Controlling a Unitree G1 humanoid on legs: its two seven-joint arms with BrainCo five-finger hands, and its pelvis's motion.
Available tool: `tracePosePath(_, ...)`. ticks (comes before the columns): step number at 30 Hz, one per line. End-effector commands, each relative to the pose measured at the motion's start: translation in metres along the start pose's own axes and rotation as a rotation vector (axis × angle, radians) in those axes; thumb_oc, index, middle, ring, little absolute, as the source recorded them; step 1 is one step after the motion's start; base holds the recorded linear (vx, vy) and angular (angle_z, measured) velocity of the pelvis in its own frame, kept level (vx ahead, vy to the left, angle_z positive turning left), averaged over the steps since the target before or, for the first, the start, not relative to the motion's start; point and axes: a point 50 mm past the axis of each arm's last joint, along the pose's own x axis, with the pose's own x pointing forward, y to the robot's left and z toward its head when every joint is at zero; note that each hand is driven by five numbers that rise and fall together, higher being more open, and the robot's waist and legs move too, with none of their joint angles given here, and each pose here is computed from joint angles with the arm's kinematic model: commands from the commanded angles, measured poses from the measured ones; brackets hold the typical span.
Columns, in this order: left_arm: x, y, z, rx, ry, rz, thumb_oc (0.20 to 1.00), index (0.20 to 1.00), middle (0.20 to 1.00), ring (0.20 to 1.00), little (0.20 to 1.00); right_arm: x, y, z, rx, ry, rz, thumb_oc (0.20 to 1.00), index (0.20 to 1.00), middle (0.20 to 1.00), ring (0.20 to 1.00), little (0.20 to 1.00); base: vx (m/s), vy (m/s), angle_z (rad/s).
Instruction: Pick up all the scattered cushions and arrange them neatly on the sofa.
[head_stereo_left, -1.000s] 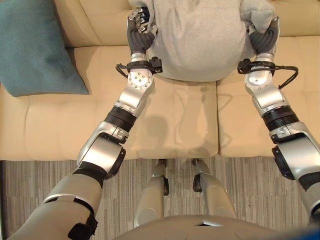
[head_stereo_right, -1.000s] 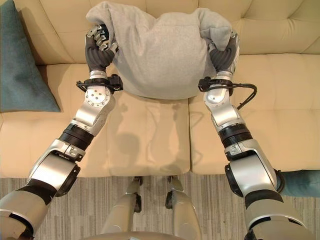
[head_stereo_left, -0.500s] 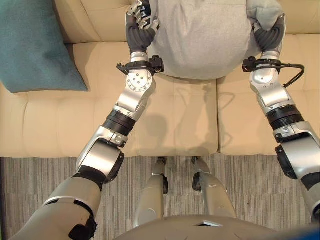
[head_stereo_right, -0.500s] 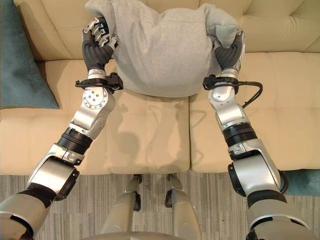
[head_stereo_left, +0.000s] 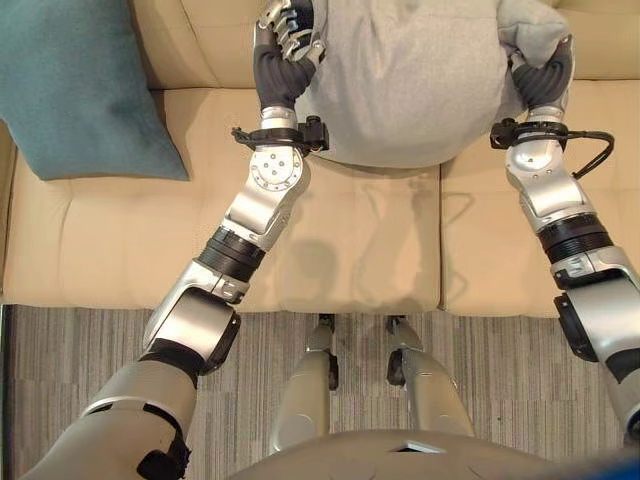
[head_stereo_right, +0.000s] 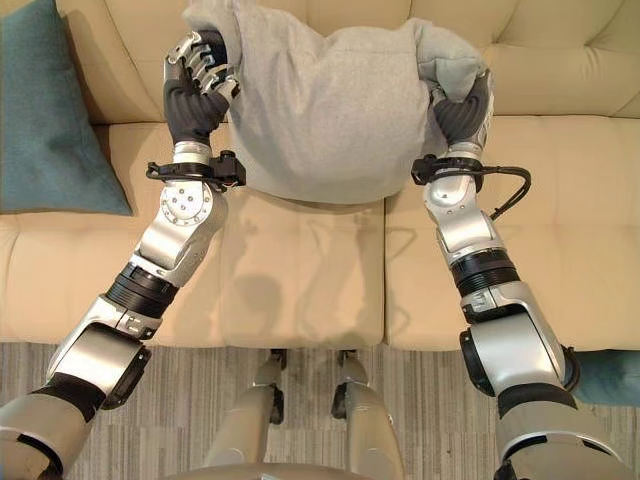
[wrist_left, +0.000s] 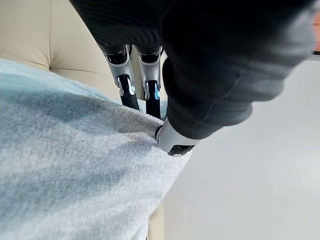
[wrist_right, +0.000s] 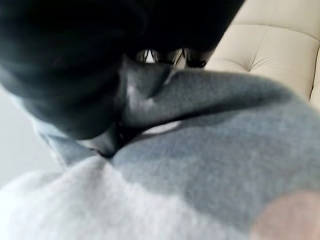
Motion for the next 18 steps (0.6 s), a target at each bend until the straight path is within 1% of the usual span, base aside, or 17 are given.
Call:
tracePosePath(1,0.003,-0.032,0.044,-0.120,-0.215,-0.167,0.200,0.200,0.200,0.200,0.200,0.006,-0.002,0.046,0.029,-0.236,0.033,0.200,0.200,0.200,0.200,0.200,0.00,0.000,0.00)
tracePosePath(5,-0.001,-0.031,0.042,-0.150,-0.196,-0.167,0.200,0.200,0.200,0.200,0.200,0.008,-0.005,0.051,0.016,-0.258,0.034,0.200,0.200,0.200,0.200,0.200,0.00,-0.005,0.01)
tracePosePath(10,-0.006,-0.023,0.032,-0.132,-0.153,-0.151,0.200,0.200,0.200,0.200,0.200,0.010,-0.011,0.052,-0.002,-0.272,0.032,0.200,0.200,0.200,0.200,0.200,0.00,-0.015,0.04)
tracePosePath(14,-0.007,-0.009,0.017,-0.093,-0.096,-0.078,0.200,0.200,0.200,0.200,0.200,0.012,-0.016,0.059,-0.011,-0.300,0.022,0.200,0.200,0.200,0.200,0.200,-0.02,-0.011,-0.01)
tracePosePath(18,-0.005,-0.002,0.006,-0.051,-0.057,-0.033,0.200,0.200,0.200,0.200,0.200,0.014,-0.019,0.060,-0.019,-0.302,0.011,0.200,0.200,0.200,0.200,0.200,0.00,-0.008,0.00)
